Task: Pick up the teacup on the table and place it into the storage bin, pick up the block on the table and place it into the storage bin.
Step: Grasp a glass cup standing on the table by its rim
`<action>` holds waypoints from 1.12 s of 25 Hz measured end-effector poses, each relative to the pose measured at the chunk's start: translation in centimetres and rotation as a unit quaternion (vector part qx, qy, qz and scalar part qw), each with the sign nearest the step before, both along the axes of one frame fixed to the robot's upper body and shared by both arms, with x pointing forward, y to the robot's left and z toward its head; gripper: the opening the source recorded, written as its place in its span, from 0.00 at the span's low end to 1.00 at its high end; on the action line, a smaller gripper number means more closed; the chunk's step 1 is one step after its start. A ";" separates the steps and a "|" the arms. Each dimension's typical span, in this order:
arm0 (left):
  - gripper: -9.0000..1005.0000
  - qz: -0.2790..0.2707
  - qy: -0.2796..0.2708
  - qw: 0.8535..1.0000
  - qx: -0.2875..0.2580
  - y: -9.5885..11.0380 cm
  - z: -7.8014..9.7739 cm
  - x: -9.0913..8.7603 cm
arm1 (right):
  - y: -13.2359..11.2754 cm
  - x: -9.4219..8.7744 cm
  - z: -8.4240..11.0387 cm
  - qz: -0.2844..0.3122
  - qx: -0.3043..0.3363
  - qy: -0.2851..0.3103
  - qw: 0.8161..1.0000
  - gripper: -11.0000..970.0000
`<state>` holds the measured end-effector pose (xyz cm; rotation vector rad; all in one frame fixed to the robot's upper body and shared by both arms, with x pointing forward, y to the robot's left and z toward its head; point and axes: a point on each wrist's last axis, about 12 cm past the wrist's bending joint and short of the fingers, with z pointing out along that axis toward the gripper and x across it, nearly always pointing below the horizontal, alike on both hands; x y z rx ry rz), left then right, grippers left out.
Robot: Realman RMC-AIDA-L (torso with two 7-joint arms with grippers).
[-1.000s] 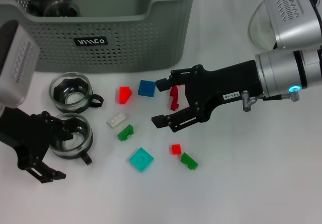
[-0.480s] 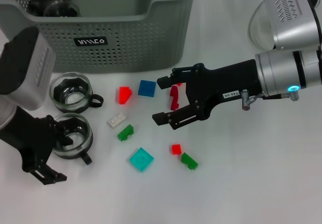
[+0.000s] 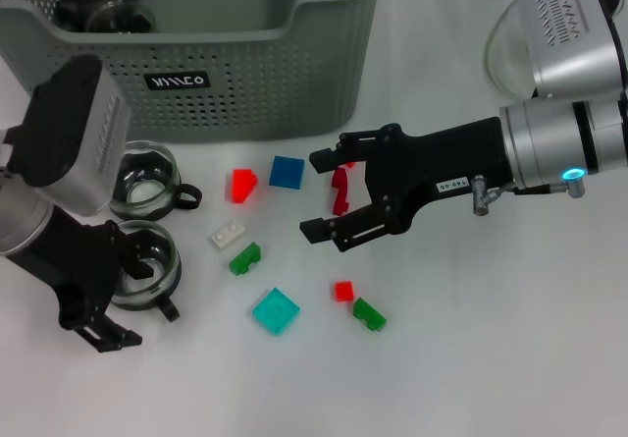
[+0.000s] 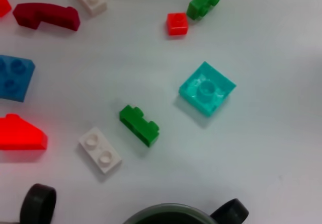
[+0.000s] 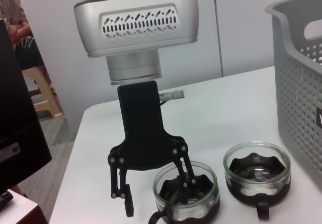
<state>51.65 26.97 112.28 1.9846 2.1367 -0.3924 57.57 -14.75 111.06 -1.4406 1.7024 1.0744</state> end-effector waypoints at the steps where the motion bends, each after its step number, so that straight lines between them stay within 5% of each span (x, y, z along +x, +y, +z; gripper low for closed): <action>1: 0.79 -0.001 -0.001 1.000 0.001 -0.1 0.0 0.0 | 0.0 0.0 0.0 -0.001 0.000 0.000 1.000 0.98; 21: 0.67 0.012 0.003 1.000 0.025 0.2 -0.6 0.2 | 0.0 0.2 0.1 -0.005 -0.003 -0.005 1.000 0.98; 27: 0.47 0.016 -0.001 1.000 0.026 0.4 -0.8 0.2 | 0.1 0.3 0.1 -0.003 -0.002 -0.006 1.000 0.98; 28: 0.37 0.016 0.000 1.000 0.026 0.4 -0.9 0.2 | 0.1 0.3 0.1 -0.003 -0.002 -0.006 1.000 0.98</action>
